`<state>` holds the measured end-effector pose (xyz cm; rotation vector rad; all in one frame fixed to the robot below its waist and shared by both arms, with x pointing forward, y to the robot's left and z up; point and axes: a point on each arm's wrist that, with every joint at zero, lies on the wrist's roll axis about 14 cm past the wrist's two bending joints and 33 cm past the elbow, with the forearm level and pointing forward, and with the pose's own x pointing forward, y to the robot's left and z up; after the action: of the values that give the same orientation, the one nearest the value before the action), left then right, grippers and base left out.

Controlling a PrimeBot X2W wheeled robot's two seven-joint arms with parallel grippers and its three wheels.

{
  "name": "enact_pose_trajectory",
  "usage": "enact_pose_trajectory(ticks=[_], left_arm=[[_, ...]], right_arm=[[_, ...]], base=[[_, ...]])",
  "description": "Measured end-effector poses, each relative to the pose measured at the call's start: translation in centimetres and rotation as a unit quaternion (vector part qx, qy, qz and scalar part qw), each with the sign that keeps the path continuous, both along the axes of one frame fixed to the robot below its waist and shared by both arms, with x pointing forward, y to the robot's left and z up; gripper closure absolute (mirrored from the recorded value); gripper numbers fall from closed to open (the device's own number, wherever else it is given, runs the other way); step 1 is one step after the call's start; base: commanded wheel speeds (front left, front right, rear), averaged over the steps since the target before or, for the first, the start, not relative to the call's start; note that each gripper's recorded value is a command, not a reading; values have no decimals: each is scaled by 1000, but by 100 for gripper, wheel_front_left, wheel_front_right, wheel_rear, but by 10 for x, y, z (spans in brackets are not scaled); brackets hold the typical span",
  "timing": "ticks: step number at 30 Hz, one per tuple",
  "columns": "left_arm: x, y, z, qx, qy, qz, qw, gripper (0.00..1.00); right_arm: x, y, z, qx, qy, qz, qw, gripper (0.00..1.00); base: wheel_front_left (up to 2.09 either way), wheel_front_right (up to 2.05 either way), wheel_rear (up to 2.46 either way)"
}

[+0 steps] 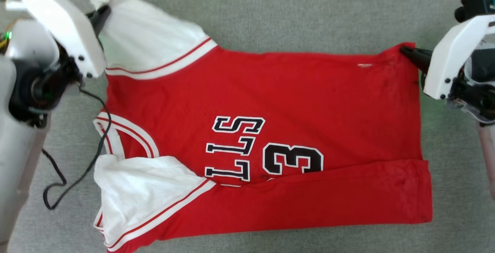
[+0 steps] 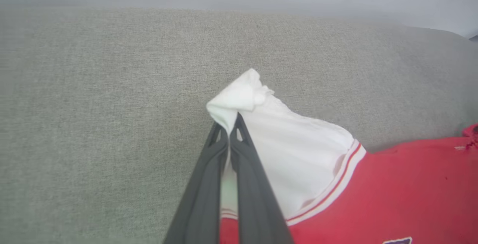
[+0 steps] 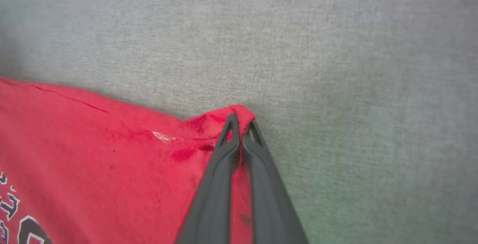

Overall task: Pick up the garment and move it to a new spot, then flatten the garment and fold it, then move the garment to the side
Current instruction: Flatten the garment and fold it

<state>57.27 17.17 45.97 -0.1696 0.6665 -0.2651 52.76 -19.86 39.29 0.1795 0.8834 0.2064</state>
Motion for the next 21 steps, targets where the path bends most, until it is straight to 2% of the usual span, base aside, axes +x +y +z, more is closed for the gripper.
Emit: enact_pose_trajectory(ticks=[4,11,15,21], left_arm=[[-19,7,12,-20,-24,18,999,100],[-80,25,11,-60,-33,71,995,100],[-126,28,-8,-86,-5,101,991,100],[-197,25,-56,-126,83,148,977,100]], right_arm=[[-8,-6,28,5,-49,-11,999,100],[-56,-6,42,22,-73,-22,997,100],[-88,-5,38,33,-68,-32,997,100],[-135,0,14,58,-36,-58,996,100]], base=[[0,0,0],[0,0,0],[0,0,0],[0,0,0]])
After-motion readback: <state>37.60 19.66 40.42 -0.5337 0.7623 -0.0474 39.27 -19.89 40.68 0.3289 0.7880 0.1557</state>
